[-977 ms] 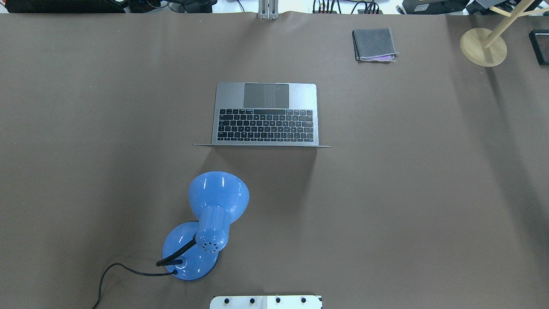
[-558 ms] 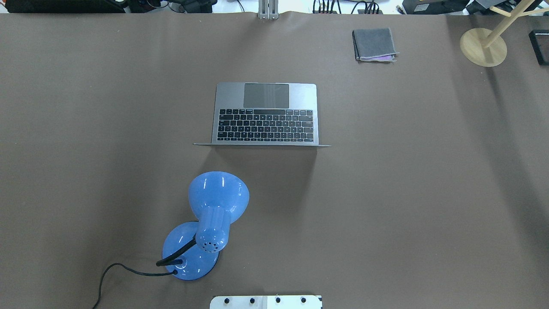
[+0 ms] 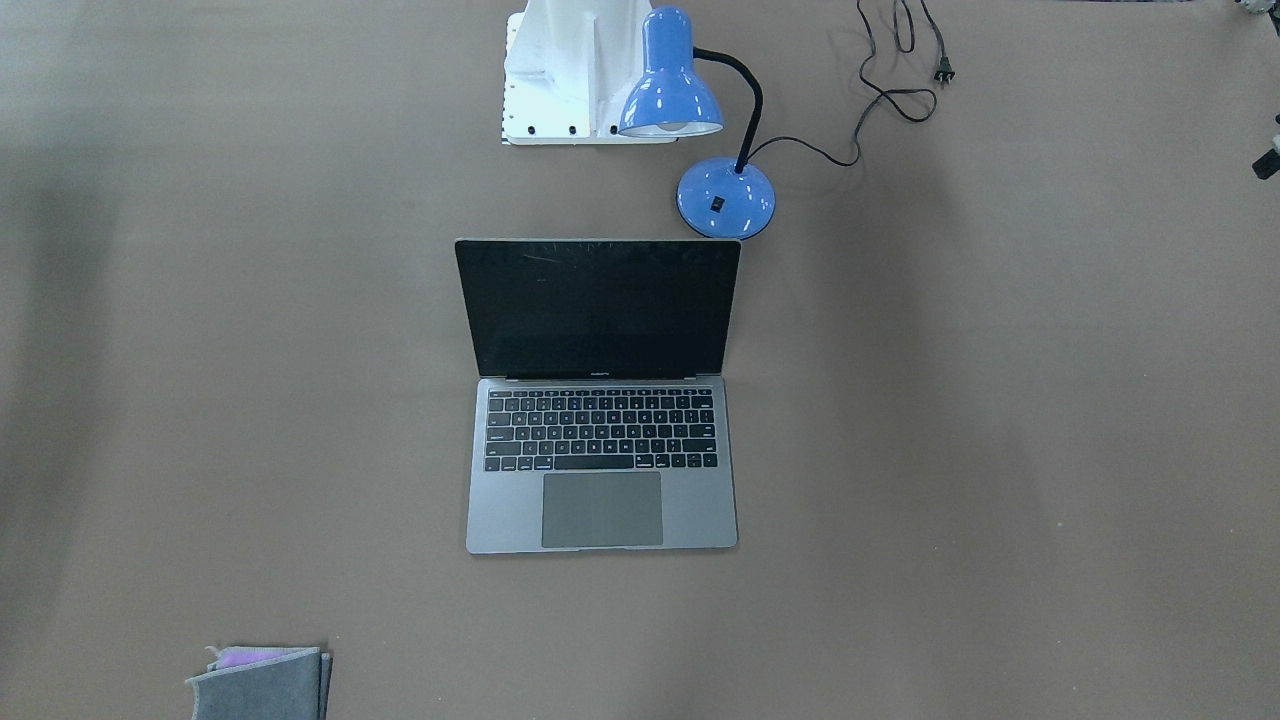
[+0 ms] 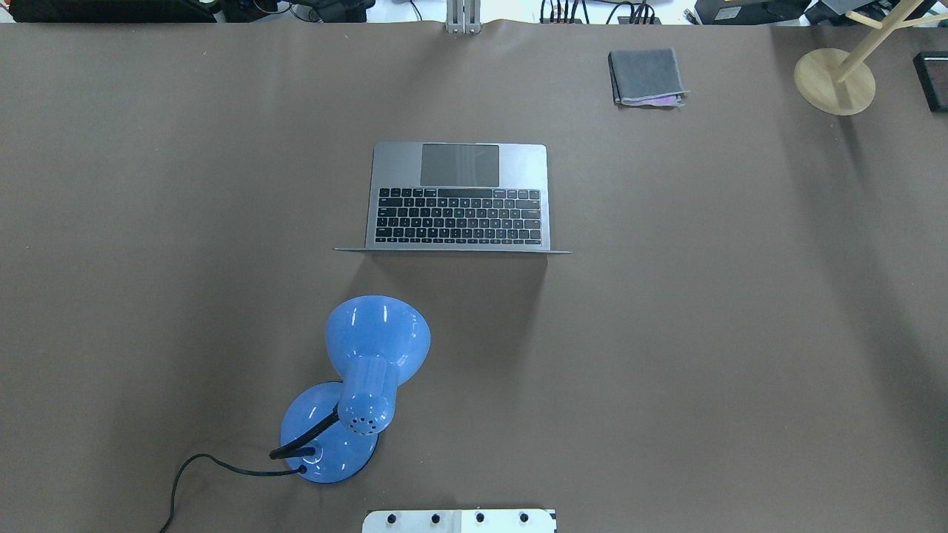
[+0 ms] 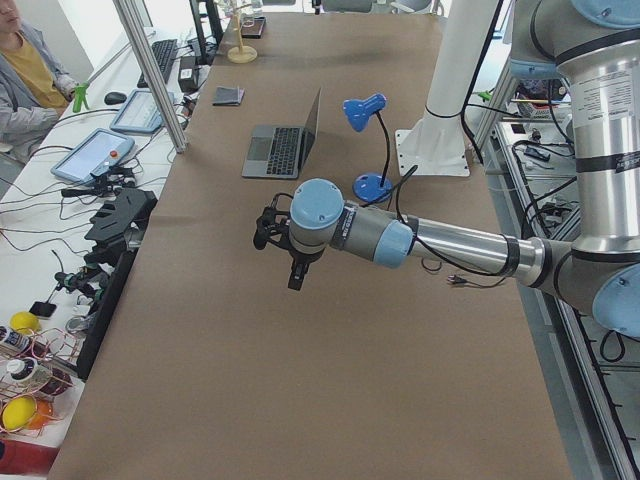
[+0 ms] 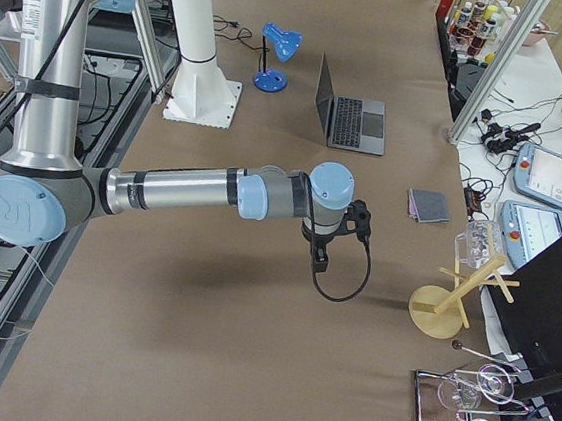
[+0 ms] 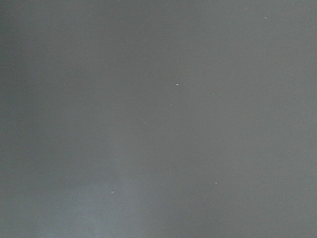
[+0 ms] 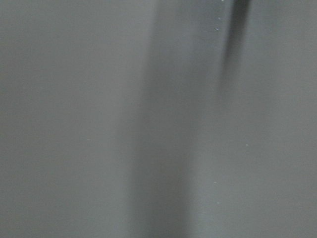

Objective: Close laptop

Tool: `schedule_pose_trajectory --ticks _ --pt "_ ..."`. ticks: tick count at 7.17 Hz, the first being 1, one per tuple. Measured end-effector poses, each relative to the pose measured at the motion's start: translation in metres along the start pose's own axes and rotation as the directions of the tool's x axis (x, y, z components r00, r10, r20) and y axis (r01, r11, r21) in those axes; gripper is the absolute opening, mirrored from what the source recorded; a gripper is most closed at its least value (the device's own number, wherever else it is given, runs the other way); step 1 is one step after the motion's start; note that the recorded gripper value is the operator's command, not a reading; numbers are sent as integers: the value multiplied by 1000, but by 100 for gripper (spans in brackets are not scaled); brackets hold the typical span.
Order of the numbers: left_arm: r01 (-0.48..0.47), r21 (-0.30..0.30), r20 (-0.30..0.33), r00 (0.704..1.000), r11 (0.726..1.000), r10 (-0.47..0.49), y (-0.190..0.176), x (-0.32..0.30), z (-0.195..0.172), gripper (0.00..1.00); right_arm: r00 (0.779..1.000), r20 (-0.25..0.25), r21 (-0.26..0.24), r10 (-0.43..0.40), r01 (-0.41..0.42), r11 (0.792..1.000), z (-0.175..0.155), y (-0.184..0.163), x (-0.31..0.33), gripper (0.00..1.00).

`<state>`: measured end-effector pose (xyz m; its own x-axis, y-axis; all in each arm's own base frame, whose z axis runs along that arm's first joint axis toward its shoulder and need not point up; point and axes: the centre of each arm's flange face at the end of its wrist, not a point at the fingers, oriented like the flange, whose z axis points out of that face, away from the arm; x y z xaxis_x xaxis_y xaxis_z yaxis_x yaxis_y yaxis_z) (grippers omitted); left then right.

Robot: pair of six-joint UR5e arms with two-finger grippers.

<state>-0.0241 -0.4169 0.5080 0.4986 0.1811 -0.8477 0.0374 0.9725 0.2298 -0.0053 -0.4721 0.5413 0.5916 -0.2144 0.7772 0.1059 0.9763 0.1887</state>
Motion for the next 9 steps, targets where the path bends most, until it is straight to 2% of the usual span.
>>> schedule_pose_trajectory --ticks 1,2,3,5,7,9 --pt "78 -34 -40 996 996 -79 -8 45 13 96 999 20 -3 30 -30 1000 0 -5 -47 58" --pt "148 -65 -60 987 987 -152 -21 97 29 40 997 42 -10 70 -70 998 1 -7 -101 5" --pt "209 -87 -73 974 974 -216 -34 140 42 0 993 68 -14 100 -99 995 2 -6 -147 0" --pt "273 -135 -97 953 953 -287 -45 223 65 0 981 148 -26 125 -122 992 21 0 -225 0" --pt "252 -126 -89 960 959 -264 -32 299 92 0 954 218 -43 208 -203 978 41 7 -320 0" --pt "252 -106 -93 960 962 -262 -22 367 122 0 932 249 -42 262 -260 965 59 18 -396 0"
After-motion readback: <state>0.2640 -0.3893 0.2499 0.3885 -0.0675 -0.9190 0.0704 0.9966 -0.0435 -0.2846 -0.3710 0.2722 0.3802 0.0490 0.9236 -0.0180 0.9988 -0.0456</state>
